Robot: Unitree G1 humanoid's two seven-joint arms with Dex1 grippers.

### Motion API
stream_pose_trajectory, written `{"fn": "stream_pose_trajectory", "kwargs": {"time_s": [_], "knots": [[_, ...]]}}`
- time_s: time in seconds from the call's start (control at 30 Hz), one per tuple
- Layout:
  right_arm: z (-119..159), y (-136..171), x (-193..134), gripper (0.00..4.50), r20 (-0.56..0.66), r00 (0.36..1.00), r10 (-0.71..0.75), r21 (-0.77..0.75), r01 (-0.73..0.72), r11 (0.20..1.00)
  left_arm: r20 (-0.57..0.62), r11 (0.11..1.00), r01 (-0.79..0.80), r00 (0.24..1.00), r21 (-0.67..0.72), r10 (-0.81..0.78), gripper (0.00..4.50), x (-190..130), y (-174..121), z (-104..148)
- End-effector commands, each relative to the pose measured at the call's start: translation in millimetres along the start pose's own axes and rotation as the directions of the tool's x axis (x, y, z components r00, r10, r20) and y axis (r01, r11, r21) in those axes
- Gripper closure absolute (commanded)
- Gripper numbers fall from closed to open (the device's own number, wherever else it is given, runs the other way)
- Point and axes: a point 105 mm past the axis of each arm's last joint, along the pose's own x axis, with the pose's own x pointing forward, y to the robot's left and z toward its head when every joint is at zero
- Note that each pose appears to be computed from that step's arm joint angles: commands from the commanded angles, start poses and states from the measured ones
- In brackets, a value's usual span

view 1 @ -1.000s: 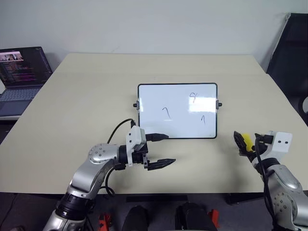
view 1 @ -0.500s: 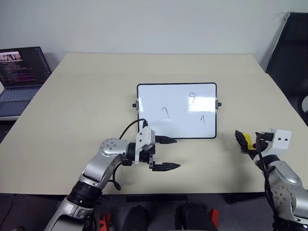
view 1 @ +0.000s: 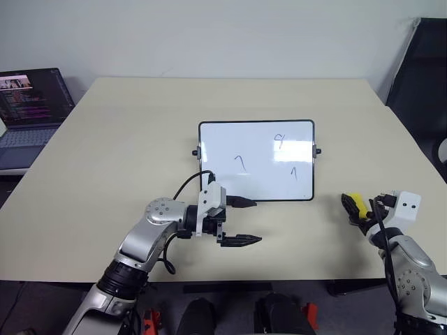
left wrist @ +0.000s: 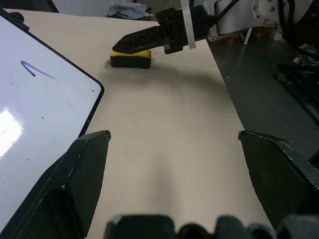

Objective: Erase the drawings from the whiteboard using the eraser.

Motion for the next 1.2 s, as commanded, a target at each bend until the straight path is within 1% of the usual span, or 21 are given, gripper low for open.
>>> {"fn": "stream_pose_trajectory", "kwargs": {"time_s": [0.03, 0.43, 1.2], "knots": [[8.2, 2.9, 1.1, 0.04, 0.018, 1.0, 0.025, -0.009, -0.025, 1.0, 0.021, 0.999, 0.0, 1.0, 0.048, -0.001, 0.0, 0.7, -0.9, 13.3], [4.3, 3.9, 4.9, 0.04, -0.007, 0.999, 0.045, -0.019, -0.045, 0.999, 0.019, 0.999, -0.021, 1.0, 0.043, 0.02, 0.0, -0.4, -2.1, 13.3], [0.4, -3.1, 7.0, 0.04, -0.023, 0.999, 0.025, -0.051, -0.026, 0.998, 0.019, 0.999, -0.033, 0.999, 0.041, 0.032, 0.0, 0.0, 0.4, 11.2]]}}
